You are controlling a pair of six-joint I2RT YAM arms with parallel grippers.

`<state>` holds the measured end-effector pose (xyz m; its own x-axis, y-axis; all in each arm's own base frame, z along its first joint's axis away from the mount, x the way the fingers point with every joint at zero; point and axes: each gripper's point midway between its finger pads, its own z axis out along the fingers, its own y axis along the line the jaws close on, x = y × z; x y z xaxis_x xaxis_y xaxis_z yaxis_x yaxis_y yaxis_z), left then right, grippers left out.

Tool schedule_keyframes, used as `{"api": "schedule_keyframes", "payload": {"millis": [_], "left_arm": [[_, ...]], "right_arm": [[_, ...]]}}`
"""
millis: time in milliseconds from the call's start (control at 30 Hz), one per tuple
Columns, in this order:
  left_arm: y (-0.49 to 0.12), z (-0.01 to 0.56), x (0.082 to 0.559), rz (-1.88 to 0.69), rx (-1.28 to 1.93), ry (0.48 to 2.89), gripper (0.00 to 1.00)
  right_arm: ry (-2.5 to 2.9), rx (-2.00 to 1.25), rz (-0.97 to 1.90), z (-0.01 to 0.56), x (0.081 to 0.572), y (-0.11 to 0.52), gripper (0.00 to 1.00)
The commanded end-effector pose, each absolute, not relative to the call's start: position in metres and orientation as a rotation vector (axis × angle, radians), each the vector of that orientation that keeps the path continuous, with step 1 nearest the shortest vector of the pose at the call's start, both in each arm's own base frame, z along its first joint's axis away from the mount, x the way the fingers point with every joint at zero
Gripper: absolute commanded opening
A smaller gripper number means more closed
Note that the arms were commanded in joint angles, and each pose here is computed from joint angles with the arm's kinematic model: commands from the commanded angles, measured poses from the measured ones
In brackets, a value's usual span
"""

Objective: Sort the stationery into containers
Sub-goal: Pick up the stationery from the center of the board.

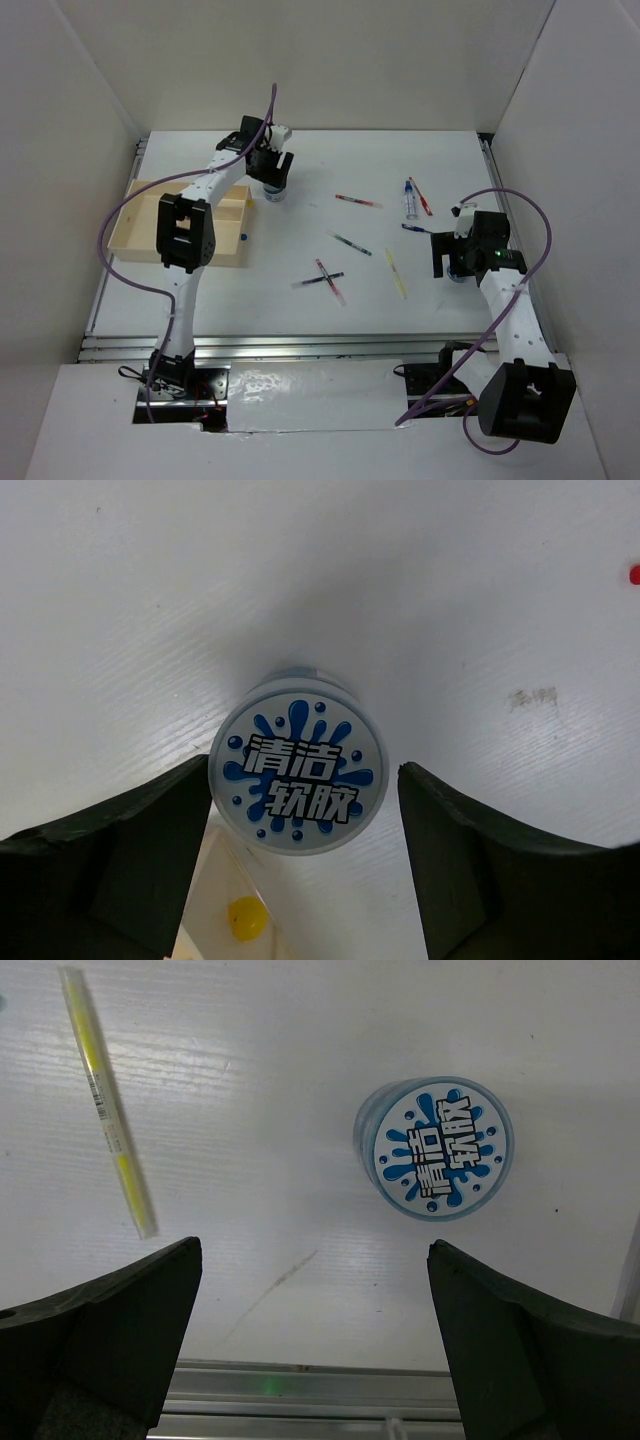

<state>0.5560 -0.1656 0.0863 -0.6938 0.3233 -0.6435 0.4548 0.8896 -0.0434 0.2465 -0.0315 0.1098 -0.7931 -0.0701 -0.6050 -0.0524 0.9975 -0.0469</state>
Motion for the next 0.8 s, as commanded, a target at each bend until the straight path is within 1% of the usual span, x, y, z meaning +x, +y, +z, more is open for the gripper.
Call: {"api": "schedule_keyframes", "payload": {"millis": [0, 67, 100, 133, 200, 267, 300, 367, 400, 433, 467, 500, 533, 567, 633, 667, 733, 767], "left_arm": [[-0.173, 0.09, 0.568, -0.306, 0.549, 2.357, 0.84], [-0.173, 0.089, 0.568, -0.304, 0.546, 2.361, 0.8], [-0.173, 0.089, 0.568, -0.307, 0.547, 2.359, 0.74], [-0.173, 0.088, 0.568, -0.307, 0.547, 2.361, 0.71], [-0.174, 0.09, 0.568, -0.307, 0.55, 2.355, 0.54], [-0.174, 0.097, 0.569, -0.309, 0.545, 2.344, 0.45], [-0.176, 0.108, 0.569, -0.324, 0.549, 2.319, 0.34], [-0.179, 0.124, 0.57, -0.34, 0.544, 2.287, 0.22], [-0.182, 0.147, 0.57, -0.356, 0.54, 2.24, 0.12], [-0.183, 0.16, 0.57, -0.362, 0.531, 2.217, 0.07], [-0.183, 0.174, 0.57, -0.365, 0.52, 2.194, 0.03], [-0.184, 0.202, 0.567, -0.373, 0.504, 2.149, 0.0], [-0.185, 0.217, 0.564, -0.378, 0.503, 2.129, 0.0], [-0.183, 0.245, 0.557, -0.377, 0.502, 2.084, 0.0], [-0.177, 0.263, 0.542, -0.369, 0.513, 2.081, 0.0], [-0.172, 0.282, 0.529, -0.36, 0.523, 2.062, 0.0], [-0.158, 0.292, 0.511, -0.353, 0.519, 2.075, 0.0], [-0.148, 0.302, 0.493, -0.356, 0.507, 2.073, 0.0]], "right_arm": [[2.427, -0.074, -0.06, 0.127, 0.261, -0.036, 1.0], [2.429, -0.073, -0.062, 0.127, 0.261, -0.036, 1.0], [2.426, -0.073, -0.062, 0.128, 0.261, -0.036, 1.0], [2.429, -0.073, -0.062, 0.127, 0.26, -0.036, 1.0], [2.428, -0.072, -0.066, 0.128, 0.26, -0.037, 1.0], [2.422, -0.069, -0.068, 0.13, 0.261, -0.037, 1.0], [2.423, -0.06, -0.077, 0.13, 0.261, -0.039, 1.0], [2.421, -0.053, -0.084, 0.132, 0.261, -0.04, 1.0], [2.428, -0.05, -0.085, 0.132, 0.26, -0.04, 1.0], [2.429, -0.041, -0.093, 0.133, 0.259, -0.042, 1.0], [2.427, -0.035, -0.095, 0.135, 0.259, -0.043, 1.0], [2.43, -0.032, -0.094, 0.135, 0.258, -0.043, 1.0], [2.43, -0.023, -0.096, 0.136, 0.258, -0.045, 1.0], [2.427, -0.026, -0.093, 0.138, 0.258, -0.045, 1.0], [2.427, -0.022, -0.088, 0.14, 0.256, -0.046, 1.0], [2.427, -0.023, -0.081, 0.14, 0.255, -0.047, 1.0], [2.421, -0.026, -0.079, 0.142, 0.254, -0.046, 1.0], [2.418, -0.031, -0.076, 0.142, 0.253, -0.046, 1.0]]}}
